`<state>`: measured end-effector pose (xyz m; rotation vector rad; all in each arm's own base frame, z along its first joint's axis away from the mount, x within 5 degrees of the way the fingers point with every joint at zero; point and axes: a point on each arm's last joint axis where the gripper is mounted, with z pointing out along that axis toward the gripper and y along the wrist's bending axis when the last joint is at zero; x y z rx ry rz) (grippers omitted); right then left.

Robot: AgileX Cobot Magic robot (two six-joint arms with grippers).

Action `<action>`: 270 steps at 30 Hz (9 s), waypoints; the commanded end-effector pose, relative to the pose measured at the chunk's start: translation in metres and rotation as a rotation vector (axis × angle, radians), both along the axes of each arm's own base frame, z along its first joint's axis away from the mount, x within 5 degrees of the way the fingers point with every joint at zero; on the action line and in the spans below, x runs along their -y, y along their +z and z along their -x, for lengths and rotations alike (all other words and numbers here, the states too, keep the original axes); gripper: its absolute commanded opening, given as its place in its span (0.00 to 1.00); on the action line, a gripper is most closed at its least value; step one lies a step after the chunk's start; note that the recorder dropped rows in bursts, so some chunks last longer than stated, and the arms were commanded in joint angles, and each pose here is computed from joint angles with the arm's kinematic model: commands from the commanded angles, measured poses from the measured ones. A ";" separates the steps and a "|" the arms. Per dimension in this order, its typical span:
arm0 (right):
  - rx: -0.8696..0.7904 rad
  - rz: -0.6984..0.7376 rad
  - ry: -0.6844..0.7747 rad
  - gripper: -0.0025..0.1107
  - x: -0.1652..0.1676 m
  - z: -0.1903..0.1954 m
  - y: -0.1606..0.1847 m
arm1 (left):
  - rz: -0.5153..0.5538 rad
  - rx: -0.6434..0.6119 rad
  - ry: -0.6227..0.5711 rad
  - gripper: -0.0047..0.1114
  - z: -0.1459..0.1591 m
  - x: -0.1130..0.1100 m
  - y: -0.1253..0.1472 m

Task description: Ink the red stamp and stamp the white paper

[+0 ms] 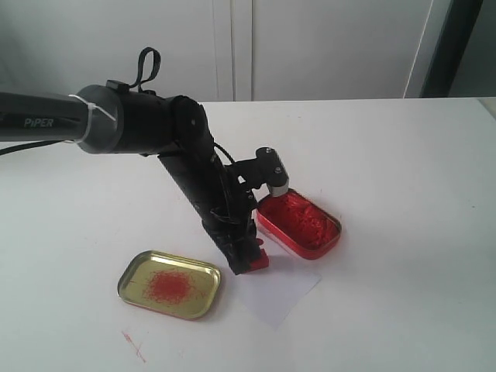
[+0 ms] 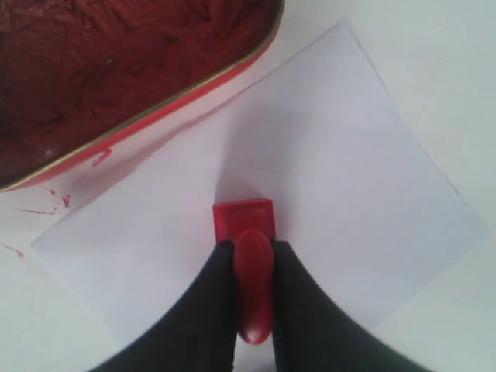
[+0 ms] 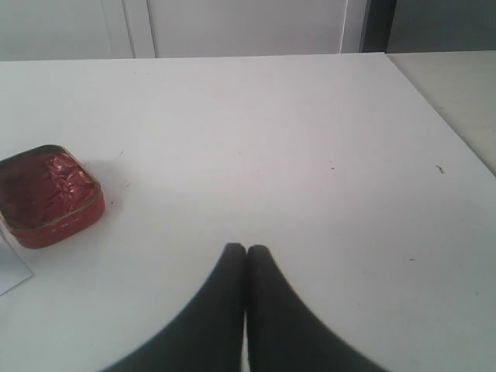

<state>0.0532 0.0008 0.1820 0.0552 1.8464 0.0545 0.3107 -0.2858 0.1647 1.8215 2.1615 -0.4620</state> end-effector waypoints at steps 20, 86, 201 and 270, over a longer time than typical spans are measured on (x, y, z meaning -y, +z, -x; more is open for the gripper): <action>0.013 -0.003 0.000 0.02 0.000 0.000 0.000 | -0.131 -0.141 -0.064 0.04 0.011 -0.007 -0.038; 0.013 -0.003 0.000 0.02 0.000 0.000 0.000 | 0.052 0.060 0.053 0.04 0.008 -0.005 0.038; 0.013 -0.018 -0.004 0.02 0.000 0.000 0.000 | 0.428 -0.594 0.718 0.14 -0.088 -0.145 -0.034; 0.013 -0.018 -0.004 0.02 0.000 0.000 0.000 | 0.042 -0.342 1.055 0.04 -0.064 -0.207 0.064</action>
